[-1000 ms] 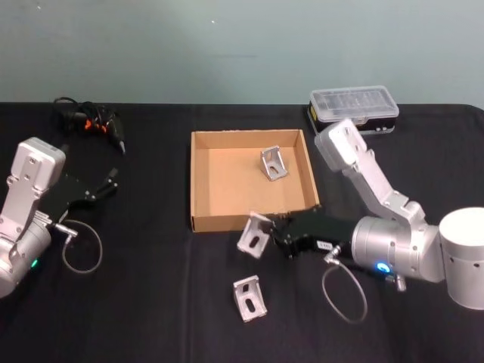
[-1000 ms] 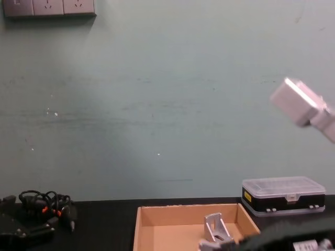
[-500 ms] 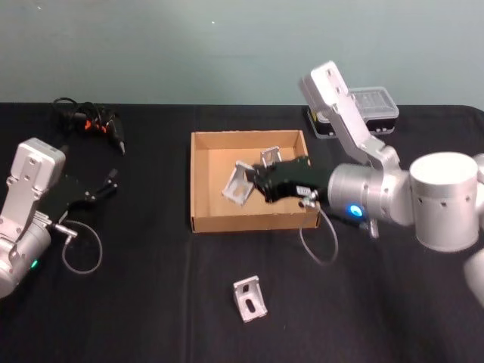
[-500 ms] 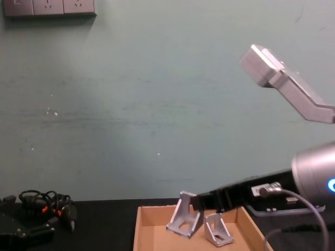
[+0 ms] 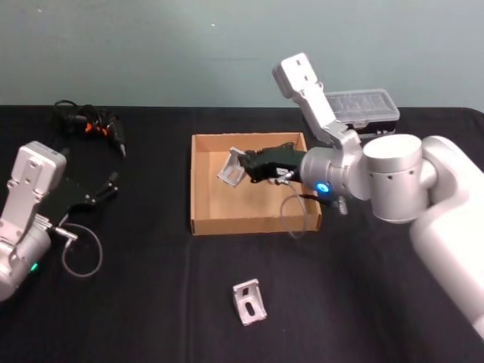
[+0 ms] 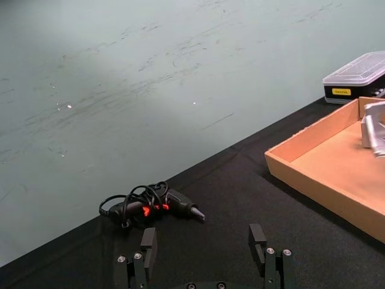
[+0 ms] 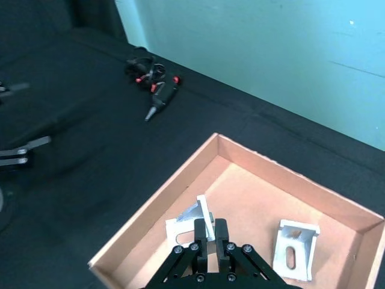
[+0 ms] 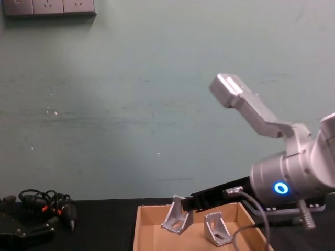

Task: Use one hand to pick up the angle iron from the table and place it into the box.

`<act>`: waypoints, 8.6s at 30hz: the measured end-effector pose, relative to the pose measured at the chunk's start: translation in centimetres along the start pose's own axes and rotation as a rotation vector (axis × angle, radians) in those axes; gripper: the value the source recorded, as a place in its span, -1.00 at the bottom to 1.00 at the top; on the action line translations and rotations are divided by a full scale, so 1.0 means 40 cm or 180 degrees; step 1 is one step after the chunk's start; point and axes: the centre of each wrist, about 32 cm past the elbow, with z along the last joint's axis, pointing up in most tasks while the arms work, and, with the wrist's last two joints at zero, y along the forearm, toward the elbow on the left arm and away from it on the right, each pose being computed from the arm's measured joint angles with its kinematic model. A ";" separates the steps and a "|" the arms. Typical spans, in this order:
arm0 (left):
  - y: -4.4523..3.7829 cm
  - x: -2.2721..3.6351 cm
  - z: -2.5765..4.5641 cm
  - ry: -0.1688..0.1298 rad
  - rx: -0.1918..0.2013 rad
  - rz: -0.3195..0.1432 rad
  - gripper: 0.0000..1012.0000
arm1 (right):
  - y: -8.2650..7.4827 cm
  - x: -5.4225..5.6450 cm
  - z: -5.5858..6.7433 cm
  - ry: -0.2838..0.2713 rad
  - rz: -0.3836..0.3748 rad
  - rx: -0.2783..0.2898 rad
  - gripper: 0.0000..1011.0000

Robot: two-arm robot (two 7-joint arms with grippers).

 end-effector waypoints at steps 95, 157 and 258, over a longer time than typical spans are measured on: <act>0.000 0.000 0.000 0.0000 0.0000 0.0000 0.98 | -0.233 -0.136 -0.161 -0.0638 0.0588 -0.0233 0.98; 0.000 0.000 0.000 0.0000 0.0000 0.0000 0.98 | -0.177 -0.162 -0.203 -0.0537 0.0711 -0.0467 -0.06; 0.000 0.000 0.000 0.0000 0.0000 0.0000 0.98 | 0.064 0.044 -0.074 -0.0096 -0.0184 -0.0053 -0.83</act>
